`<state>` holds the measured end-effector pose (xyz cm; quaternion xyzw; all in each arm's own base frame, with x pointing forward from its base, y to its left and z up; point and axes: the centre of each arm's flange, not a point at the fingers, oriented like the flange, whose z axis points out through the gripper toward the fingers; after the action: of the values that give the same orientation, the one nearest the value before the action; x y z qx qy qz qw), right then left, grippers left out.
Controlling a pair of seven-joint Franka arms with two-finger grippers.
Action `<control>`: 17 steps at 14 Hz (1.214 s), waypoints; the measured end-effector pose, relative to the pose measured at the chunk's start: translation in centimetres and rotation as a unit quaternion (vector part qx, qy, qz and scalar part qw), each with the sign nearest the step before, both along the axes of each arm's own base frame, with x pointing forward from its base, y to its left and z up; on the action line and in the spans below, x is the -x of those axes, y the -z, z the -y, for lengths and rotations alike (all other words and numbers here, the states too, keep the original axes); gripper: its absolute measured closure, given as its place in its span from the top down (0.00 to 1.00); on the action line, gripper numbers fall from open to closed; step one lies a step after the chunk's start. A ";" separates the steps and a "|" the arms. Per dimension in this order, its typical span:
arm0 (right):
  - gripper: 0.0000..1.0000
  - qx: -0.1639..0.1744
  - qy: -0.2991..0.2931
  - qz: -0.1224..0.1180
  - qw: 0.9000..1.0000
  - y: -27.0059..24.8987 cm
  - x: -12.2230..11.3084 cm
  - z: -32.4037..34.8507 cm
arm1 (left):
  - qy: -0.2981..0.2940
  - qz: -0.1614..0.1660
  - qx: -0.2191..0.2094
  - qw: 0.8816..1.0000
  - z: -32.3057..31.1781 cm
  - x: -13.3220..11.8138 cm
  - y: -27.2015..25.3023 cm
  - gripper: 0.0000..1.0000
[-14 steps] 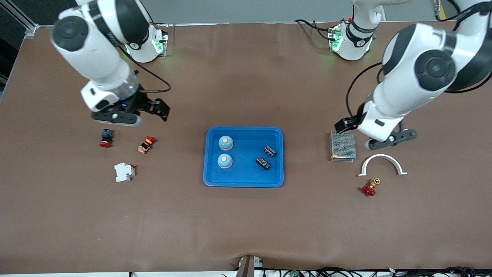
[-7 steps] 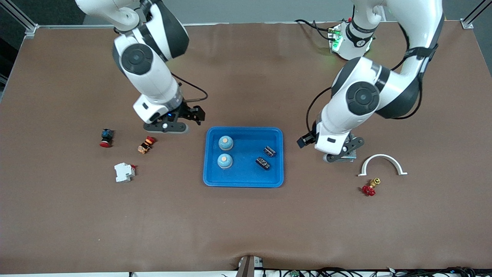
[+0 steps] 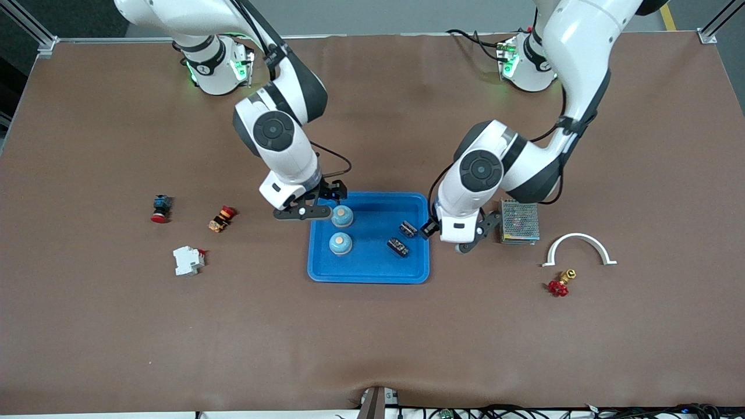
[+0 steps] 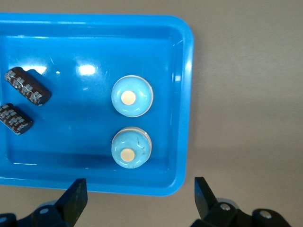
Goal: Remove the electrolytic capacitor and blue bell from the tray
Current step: 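Lower the right gripper to a blue button while the left gripper reaches a capacitor, then grip the blue button and the black capacitor with both grippers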
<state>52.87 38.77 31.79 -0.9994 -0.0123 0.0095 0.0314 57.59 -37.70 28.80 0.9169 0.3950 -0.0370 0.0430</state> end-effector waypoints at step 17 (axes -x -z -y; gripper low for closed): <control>1.00 0.014 -0.029 -0.025 0.999 10.2 0.7 -4.7 | -0.030 -0.007 -0.011 0.999 4.0 2.9 10.0 0.54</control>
<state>52.15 43.43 21.62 -0.9984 -0.0404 0.0355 0.0171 54.73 -41.74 18.85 0.9047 0.4233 -0.0375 0.0315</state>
